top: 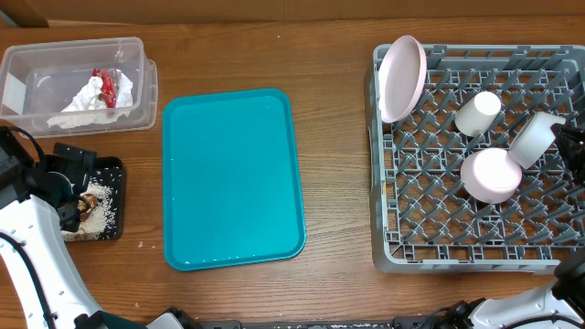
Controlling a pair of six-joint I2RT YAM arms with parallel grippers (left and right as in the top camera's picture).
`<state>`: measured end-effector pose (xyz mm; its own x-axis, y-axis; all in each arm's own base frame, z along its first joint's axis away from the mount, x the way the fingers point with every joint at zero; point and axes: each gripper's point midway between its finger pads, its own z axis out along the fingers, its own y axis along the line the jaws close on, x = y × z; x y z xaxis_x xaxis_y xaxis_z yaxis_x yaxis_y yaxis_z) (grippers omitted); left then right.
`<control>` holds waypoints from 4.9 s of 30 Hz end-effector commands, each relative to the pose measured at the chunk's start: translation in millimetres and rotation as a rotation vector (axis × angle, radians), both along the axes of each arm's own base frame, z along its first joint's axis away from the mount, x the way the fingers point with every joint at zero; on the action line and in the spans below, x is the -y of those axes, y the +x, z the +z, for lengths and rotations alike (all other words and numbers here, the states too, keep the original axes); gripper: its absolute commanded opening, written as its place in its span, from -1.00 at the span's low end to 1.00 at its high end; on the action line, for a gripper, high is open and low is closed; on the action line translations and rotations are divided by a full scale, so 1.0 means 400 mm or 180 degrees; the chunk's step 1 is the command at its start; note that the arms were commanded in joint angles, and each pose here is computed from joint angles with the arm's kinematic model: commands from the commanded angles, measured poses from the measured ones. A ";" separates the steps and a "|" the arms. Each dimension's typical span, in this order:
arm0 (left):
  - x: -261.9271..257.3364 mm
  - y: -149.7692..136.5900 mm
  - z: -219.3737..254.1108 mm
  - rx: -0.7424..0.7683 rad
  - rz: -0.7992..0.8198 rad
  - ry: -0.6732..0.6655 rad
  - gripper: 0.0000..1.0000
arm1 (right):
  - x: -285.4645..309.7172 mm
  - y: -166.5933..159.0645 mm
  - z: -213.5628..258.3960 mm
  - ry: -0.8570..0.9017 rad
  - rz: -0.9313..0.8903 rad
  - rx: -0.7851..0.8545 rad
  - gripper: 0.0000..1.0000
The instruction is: Sort waste into correct bins and load items into the dishwasher
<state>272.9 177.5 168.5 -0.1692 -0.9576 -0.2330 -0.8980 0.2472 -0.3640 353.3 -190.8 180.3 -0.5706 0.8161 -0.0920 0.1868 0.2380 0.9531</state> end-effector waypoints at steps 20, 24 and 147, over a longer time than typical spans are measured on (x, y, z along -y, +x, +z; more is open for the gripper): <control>-0.002 -0.002 -0.003 -0.0017 0.0045 0.0002 0.99 | 0.160 -0.247 -0.023 -0.0682 -0.1780 -0.2078 -0.49; -0.002 -0.002 -0.003 -0.0017 0.0045 0.0002 0.99 | 0.157 -0.264 0.003 -0.0720 -0.1862 -0.2061 -0.37; -0.002 -0.002 -0.003 -0.0016 0.0047 0.0001 0.99 | -0.523 -0.269 -0.026 -0.4232 -0.0514 0.2203 1.00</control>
